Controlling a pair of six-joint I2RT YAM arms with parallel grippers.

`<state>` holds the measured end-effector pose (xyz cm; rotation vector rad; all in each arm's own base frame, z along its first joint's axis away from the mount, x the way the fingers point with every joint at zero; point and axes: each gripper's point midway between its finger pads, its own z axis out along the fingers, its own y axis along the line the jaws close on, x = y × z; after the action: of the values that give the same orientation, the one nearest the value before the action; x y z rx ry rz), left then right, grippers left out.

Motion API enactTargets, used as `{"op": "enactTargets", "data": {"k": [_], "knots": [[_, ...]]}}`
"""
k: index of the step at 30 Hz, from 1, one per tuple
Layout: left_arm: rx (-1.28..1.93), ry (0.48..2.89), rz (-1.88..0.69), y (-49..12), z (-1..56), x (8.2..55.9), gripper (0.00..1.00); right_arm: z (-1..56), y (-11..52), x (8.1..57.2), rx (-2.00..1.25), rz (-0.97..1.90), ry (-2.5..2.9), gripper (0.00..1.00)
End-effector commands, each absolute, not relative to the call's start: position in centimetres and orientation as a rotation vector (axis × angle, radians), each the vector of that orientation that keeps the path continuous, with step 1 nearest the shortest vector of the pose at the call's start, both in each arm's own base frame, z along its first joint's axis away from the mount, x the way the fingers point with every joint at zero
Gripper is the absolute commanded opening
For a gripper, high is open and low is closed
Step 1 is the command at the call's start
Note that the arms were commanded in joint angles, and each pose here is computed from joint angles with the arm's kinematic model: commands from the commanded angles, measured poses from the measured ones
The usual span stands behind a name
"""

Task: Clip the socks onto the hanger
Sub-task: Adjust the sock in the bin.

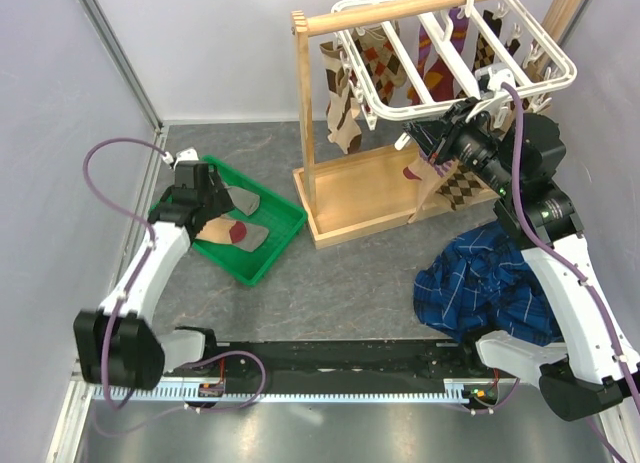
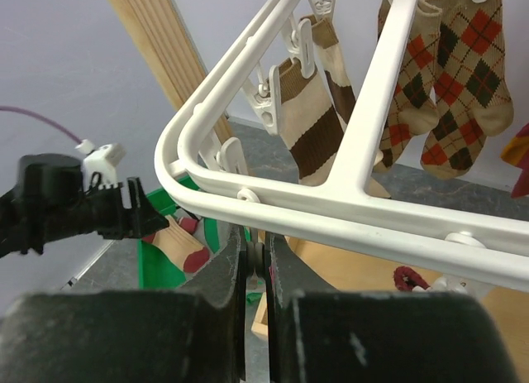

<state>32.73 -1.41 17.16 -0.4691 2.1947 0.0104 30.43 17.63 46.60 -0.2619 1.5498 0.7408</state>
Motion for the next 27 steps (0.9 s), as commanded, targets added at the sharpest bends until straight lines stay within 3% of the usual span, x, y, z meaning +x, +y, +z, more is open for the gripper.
{"op": "enactTargets", "data": {"k": [1, 12, 27], "knots": [[-0.355, 2.277, 0.012, -0.6, 17.5, 36.0, 0.73, 45.9, 17.5, 29.8, -0.281, 0.716, 1.57, 0.09], [-0.238, 2.614, 0.188, 1.7, 9.4, 39.5, 0.65, 45.6, 17.5, 29.7, -0.293, 0.688, 1.574, 0.09], [-0.27, 2.717, 0.349, 4.2, 4.9, 40.1, 0.5, 45.3, 17.5, 29.9, -0.293, 0.683, 1.583, 0.09]]}}
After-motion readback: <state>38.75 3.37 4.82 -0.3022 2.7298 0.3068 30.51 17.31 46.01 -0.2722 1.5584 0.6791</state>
